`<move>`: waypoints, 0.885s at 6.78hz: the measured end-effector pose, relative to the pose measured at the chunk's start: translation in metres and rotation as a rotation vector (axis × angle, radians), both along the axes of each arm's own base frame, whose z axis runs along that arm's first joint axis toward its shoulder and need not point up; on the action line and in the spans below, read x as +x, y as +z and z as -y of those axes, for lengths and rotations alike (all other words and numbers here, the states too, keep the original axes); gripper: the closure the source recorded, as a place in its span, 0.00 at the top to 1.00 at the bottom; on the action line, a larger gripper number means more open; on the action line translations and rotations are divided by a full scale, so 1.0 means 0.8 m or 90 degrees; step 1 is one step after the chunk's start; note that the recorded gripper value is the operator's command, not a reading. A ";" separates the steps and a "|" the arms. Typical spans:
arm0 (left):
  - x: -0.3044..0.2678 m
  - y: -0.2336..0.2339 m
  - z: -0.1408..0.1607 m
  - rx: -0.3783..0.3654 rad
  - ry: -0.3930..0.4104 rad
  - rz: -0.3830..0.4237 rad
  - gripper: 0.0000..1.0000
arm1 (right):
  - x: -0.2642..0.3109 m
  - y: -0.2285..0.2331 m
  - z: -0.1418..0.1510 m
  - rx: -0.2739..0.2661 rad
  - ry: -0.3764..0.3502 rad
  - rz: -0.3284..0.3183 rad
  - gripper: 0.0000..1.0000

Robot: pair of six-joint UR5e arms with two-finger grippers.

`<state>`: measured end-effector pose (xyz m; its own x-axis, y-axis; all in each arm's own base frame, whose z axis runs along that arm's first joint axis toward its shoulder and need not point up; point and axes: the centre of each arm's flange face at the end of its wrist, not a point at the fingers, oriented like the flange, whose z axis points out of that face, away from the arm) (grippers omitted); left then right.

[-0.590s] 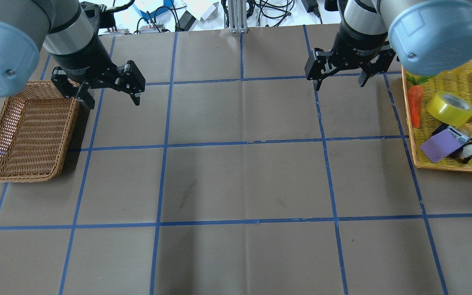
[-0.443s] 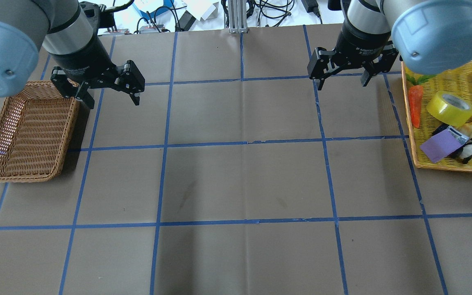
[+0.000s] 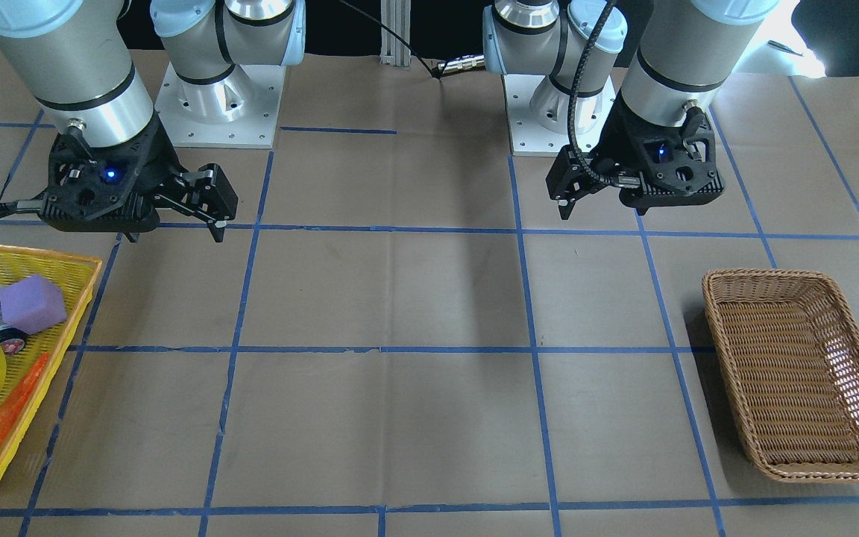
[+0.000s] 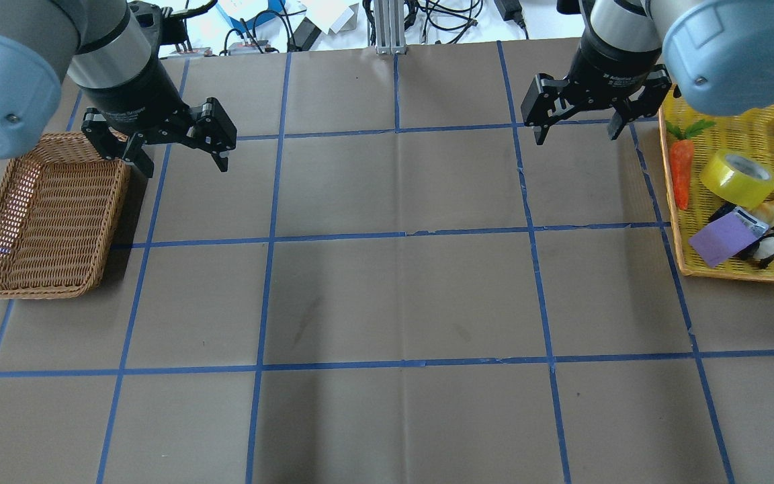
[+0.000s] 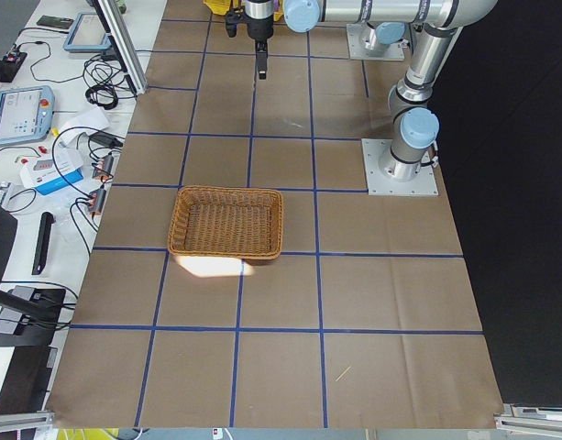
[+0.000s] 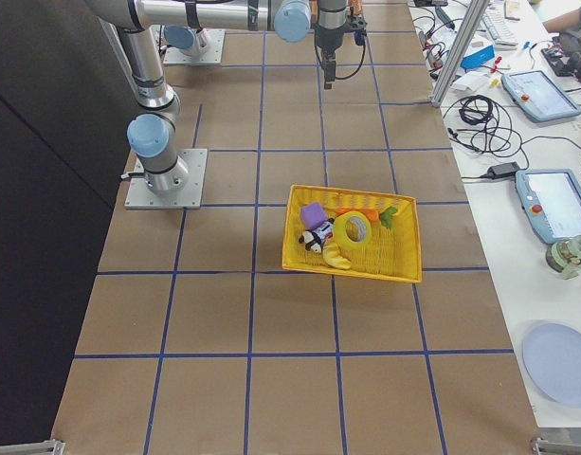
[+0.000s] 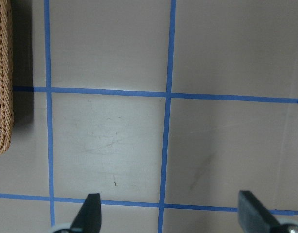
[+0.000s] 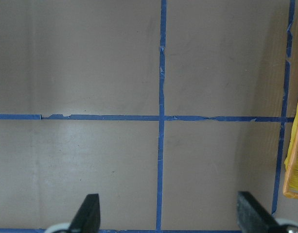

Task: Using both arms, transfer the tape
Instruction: 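Move the right gripper over the yellow tray toward the yellow tape roll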

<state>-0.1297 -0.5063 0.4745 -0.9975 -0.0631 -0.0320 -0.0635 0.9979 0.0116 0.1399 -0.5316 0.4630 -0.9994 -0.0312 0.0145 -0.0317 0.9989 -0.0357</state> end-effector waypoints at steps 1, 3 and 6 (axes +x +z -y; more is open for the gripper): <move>0.000 0.000 0.000 -0.001 0.000 0.000 1.00 | -0.011 -0.002 0.007 -0.003 0.019 -0.004 1.00; 0.000 0.000 0.001 -0.001 0.000 0.000 1.00 | -0.096 -0.019 0.048 0.003 0.043 -0.004 1.00; 0.000 0.000 0.002 -0.004 0.000 0.000 1.00 | -0.296 -0.113 0.135 0.020 0.064 0.007 1.00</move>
